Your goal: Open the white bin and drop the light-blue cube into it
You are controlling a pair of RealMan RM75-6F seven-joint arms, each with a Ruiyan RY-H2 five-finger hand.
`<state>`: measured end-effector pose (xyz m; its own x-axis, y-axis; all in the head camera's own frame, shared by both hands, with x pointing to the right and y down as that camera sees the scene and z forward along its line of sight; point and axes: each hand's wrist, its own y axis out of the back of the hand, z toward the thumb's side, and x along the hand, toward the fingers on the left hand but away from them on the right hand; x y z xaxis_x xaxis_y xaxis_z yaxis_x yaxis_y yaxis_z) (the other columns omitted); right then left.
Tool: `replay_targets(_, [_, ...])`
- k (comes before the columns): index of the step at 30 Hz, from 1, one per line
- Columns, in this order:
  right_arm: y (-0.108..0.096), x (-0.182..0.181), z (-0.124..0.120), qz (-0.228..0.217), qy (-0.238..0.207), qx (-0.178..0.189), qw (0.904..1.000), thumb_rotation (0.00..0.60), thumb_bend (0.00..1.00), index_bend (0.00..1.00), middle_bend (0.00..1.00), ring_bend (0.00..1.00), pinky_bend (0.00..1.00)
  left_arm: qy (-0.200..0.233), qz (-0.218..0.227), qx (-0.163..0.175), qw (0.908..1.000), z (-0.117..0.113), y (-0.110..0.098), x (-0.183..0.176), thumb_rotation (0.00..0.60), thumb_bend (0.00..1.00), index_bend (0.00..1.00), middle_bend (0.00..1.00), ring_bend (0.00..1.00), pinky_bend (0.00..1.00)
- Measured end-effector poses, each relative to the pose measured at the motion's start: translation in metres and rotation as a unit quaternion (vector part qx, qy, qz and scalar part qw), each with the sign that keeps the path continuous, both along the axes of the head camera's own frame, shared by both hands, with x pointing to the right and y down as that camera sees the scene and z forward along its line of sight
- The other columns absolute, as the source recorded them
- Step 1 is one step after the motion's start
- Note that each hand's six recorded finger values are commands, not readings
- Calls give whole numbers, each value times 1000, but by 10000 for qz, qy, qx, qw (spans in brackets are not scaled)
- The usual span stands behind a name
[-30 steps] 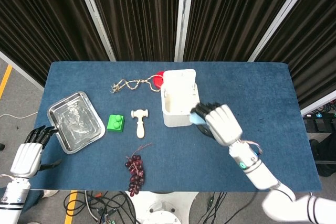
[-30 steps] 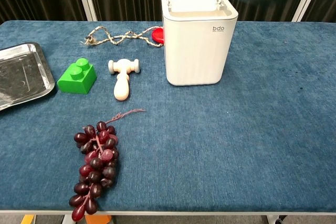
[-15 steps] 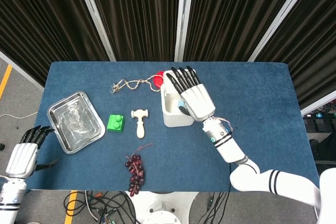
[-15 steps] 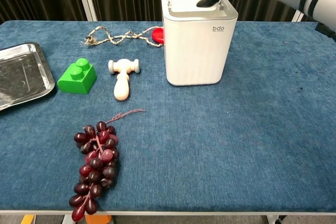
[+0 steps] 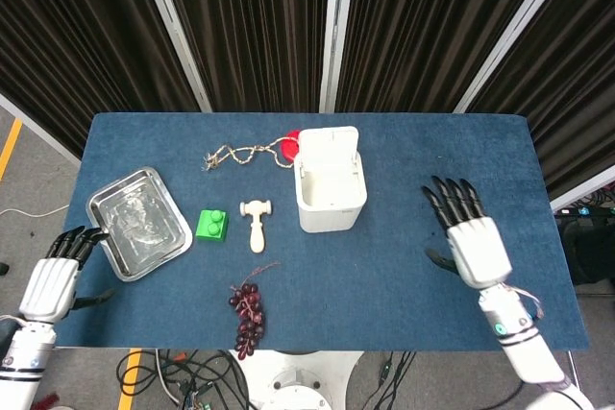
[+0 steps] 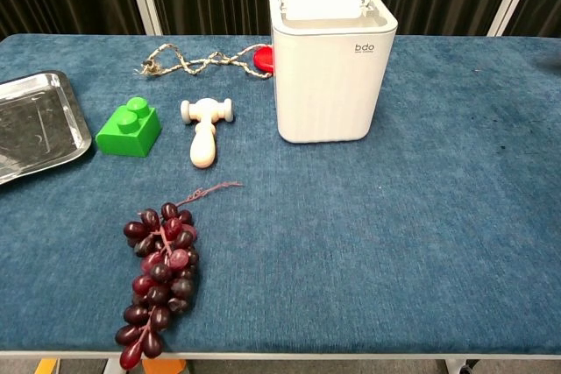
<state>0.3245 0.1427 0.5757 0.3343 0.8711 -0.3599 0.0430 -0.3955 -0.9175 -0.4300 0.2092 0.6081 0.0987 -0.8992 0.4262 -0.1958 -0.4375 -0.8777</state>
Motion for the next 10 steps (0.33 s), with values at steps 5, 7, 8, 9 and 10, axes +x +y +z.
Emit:
replay_targets(5, [48,63,6,509,527,-270,9969,600,23,0,0,0,0,11,22,38,10000,-3,-1,2,600,50,194,137,72,117])
replay_targets(7, [57,79,8,599,718,-235,9953,600,30,0,0,0,0,1,45,48,10000,-3,-2,3,600,50,195,137,72,117])
replay_targets(8, [61,85,9,647,781,-227,9946,600,35,0,0,0,0,-7,54,47,10000,-3,-2,3,600,50,194,137,72,117])
replay_targets(9, [65,90,10,700,826,-225,9939,600,39,0,0,0,0,-15,60,48,10000,-4,-2,3,600,50,194,137,72,117])
replay_targets(10, [70,95,11,765,846,-229,9932,600,43,0,0,0,0,-23,59,55,10000,-4,-2,3,600,50,194,137,72,117])
